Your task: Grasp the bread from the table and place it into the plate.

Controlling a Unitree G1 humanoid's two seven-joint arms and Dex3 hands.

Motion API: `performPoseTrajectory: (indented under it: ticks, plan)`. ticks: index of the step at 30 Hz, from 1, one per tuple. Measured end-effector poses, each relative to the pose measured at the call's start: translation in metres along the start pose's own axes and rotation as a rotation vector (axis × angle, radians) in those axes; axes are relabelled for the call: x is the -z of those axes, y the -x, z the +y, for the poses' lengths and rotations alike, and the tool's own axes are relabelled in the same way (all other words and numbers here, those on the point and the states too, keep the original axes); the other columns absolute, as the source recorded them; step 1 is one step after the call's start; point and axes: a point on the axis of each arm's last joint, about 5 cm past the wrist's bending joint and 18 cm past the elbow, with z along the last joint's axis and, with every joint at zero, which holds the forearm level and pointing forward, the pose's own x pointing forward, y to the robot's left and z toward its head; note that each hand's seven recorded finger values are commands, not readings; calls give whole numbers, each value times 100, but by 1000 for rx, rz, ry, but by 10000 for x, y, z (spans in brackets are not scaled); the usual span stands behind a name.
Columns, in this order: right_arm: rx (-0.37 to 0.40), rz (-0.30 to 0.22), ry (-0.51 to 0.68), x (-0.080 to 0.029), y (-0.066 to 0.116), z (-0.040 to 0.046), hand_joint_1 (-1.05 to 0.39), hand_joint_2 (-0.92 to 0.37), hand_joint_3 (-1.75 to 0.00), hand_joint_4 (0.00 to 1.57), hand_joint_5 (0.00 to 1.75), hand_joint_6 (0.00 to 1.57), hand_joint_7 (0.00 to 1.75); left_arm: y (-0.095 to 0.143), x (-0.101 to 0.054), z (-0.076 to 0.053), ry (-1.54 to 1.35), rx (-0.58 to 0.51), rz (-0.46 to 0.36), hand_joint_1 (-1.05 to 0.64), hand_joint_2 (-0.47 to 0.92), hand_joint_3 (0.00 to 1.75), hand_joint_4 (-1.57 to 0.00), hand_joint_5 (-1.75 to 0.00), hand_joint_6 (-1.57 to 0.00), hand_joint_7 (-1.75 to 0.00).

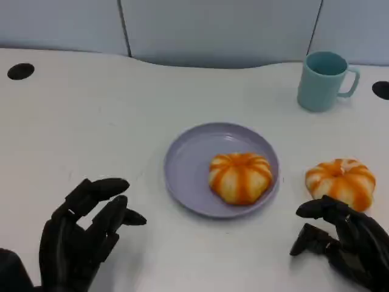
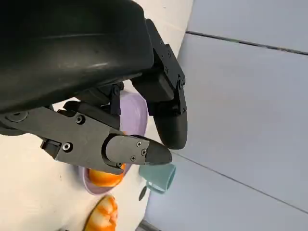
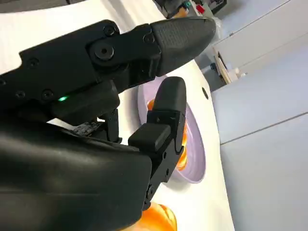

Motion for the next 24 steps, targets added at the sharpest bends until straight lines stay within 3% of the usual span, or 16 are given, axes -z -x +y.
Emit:
performPoseTrajectory:
  ticks: [10,24]
  plan:
    - [5,0,9,-9,-1,-13,-48,-92,-16,63,140,67,92,61,110,73,-49,-21,29,-29,90,41,-68,-163,-69,-129]
    - [21,8,10,-54,-13,-83,-48,-92,-16,63,140,68,93,-33,182,135,-83,-1,72,-31,88,43,-67,-168,-66,-129]
